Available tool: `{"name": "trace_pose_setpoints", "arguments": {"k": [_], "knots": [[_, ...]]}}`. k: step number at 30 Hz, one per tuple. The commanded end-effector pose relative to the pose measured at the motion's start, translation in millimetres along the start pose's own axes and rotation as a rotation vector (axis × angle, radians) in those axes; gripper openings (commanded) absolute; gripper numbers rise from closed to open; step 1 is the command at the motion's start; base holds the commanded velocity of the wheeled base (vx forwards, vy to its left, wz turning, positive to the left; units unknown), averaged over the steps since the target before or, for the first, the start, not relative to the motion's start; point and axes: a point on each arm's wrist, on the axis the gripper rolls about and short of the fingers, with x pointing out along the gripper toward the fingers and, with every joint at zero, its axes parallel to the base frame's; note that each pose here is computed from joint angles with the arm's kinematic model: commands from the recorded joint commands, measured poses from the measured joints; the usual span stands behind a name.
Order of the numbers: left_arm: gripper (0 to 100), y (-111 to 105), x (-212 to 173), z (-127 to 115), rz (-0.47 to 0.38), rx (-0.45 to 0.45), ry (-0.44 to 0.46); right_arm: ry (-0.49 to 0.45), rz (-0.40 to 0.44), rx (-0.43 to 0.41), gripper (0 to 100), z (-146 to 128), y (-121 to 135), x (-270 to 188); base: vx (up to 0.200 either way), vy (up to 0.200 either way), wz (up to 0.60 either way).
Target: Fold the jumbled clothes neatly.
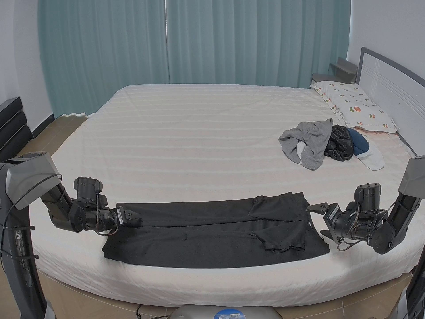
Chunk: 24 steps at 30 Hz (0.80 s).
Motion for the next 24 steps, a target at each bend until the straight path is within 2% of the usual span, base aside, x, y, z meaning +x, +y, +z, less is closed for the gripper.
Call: {"name": "trace_pose_setpoints", "arguments": {"k": [1, 11, 12, 24], "knots": [[100, 0.6, -0.5, -4.5, 0.005, -0.001, 0.015, 0.004, -0.001, 0.000, 100, -1.0, -0.2, 0.4, 0.000, 0.000, 0.00], [100, -2.6, -0.3, -11.1, 0.000, 0.004, 0.033, 0.010, -0.001, -0.003, 100, -2.9, 0.1, 0.9, 0.000, 0.000, 0.00], [0, -3.6, 0.3, -12.5, 0.001, 0.008, 0.038, 0.010, -0.001, -0.003, 100, -2.9, 0.1, 0.9, 0.000, 0.000, 0.00], [0, -2.3, -0.8, -10.5, 0.001, -0.001, 0.031, 0.011, -0.002, -0.003, 100, -2.8, -0.3, 2.0, 0.000, 0.000, 0.00]]}}
